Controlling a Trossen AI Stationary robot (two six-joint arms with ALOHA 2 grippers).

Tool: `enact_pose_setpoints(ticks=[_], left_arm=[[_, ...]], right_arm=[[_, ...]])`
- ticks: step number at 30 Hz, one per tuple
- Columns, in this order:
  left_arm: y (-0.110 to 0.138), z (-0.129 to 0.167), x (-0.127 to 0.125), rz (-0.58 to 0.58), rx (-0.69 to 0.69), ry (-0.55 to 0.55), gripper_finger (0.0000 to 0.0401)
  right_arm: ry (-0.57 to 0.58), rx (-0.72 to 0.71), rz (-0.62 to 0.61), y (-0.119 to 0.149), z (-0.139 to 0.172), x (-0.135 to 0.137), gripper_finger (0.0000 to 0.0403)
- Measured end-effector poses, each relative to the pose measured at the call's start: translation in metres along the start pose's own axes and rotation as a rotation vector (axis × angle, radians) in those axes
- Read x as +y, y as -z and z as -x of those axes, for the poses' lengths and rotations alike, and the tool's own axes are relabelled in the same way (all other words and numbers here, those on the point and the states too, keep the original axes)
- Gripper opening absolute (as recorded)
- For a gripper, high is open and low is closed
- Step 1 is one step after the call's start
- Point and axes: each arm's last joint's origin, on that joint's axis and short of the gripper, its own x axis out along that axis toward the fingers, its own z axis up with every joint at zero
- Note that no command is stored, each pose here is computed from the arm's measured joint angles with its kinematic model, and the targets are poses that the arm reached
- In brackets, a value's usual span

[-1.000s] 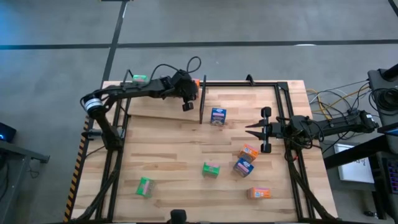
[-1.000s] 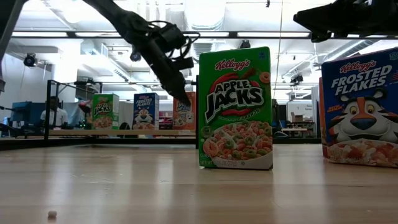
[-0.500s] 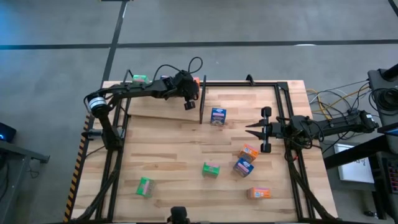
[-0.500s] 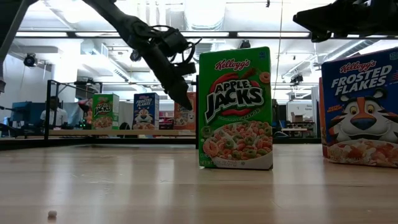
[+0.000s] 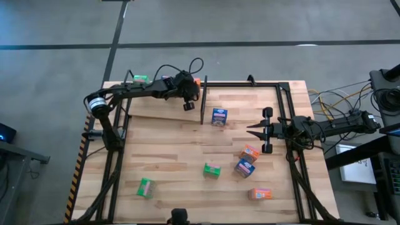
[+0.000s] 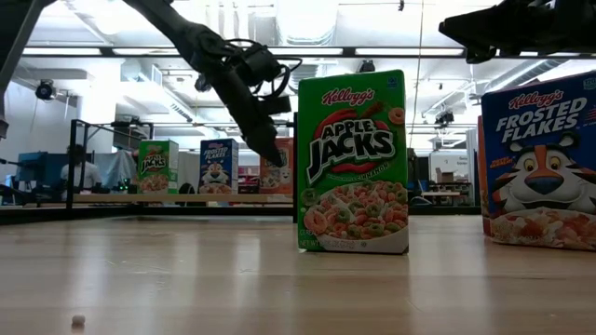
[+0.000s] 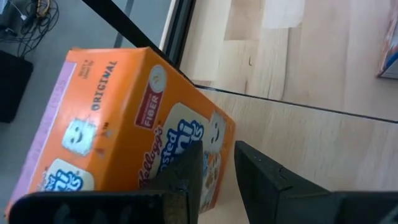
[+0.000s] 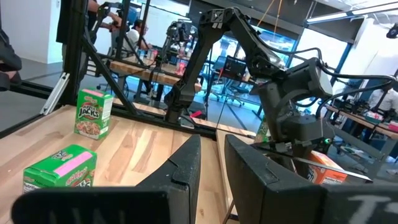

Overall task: Stack cereal on shelf
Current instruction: Put the top left orange cereal box on the shelf, then put the left green cereal box on the shelf aligned with the green cereal box

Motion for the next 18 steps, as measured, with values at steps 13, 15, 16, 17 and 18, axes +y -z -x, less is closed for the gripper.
enact_pose_setpoints(ticks=[13,15,16,17,18], left_arm=[[-0.020,0.075,-0.015,0.079,-0.085,0.039,0.0075],[-0.022,0.092,-0.021,0.106,-0.094,0.058,0.0075],[-0.022,0.101,-0.025,0.122,-0.095,0.070,0.0075],[-0.023,0.109,-0.028,0.140,-0.101,0.082,0.0075],[-0.023,0.118,-0.032,0.159,-0.103,0.095,0.0075]], right_arm=[[0.009,-0.030,-0.001,-0.003,0.000,-0.001,0.0063],[0.012,-0.041,-0.002,-0.004,0.001,-0.001,0.0063],[0.013,-0.042,-0.003,-0.006,0.000,-0.002,0.0063],[0.015,-0.049,-0.005,-0.008,0.000,-0.002,0.0063],[0.017,-0.057,-0.011,-0.011,0.000,-0.003,0.0063]])
